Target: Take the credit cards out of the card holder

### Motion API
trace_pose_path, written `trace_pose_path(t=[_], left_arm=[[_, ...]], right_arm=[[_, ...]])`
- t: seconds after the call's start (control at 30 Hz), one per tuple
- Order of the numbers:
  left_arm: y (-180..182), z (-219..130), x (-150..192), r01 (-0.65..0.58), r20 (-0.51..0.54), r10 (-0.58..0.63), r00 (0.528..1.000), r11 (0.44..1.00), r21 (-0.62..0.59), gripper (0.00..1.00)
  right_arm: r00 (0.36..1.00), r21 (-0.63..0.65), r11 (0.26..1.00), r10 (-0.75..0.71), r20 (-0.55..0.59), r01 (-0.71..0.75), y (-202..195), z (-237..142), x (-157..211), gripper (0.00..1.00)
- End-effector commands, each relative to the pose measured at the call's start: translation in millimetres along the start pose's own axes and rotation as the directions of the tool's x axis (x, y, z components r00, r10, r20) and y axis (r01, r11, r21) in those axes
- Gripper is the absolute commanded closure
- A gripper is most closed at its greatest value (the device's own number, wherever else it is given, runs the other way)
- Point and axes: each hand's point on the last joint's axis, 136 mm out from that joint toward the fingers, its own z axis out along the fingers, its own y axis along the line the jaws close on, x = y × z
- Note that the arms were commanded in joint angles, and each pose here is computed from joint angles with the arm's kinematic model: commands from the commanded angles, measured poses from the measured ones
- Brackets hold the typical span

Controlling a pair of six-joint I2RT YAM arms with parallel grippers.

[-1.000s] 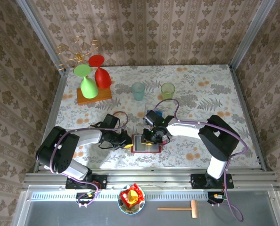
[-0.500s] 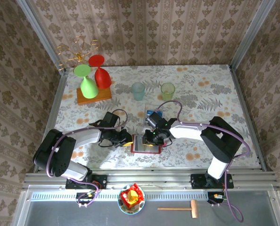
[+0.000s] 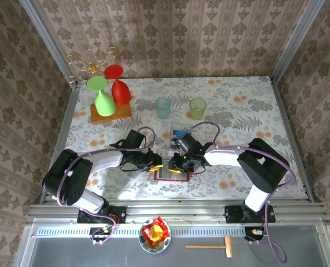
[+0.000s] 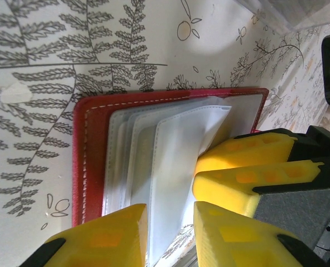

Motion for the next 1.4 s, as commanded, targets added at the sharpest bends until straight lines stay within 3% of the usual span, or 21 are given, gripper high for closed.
trace_pose_path(t=[0.0,0.4,1.03,1.37], left_arm=[[-9,3,-2,0.003,-0.015,-0.002,1.0,1.0,0.017,0.72],[-1,5,-1,0.014,-0.02,-0.014,1.0,1.0,-0.027,0.72],[-19,10,0,-0.003,-0.044,0.005,0.999,0.999,0.051,0.74],[6,0,3,-0.023,-0.026,0.02,0.999,0.992,-0.123,0.65]], right_arm=[[0.999,0.031,0.999,0.035,-0.006,-0.035,-15,3,4,0.76],[0.999,0.024,0.999,0.047,-0.008,-0.046,-18,3,6,0.76],[0.999,0.013,0.999,0.039,-0.005,-0.039,-14,2,6,0.76],[0.999,0.021,0.999,0.049,-0.002,-0.049,-18,2,7,0.76]])
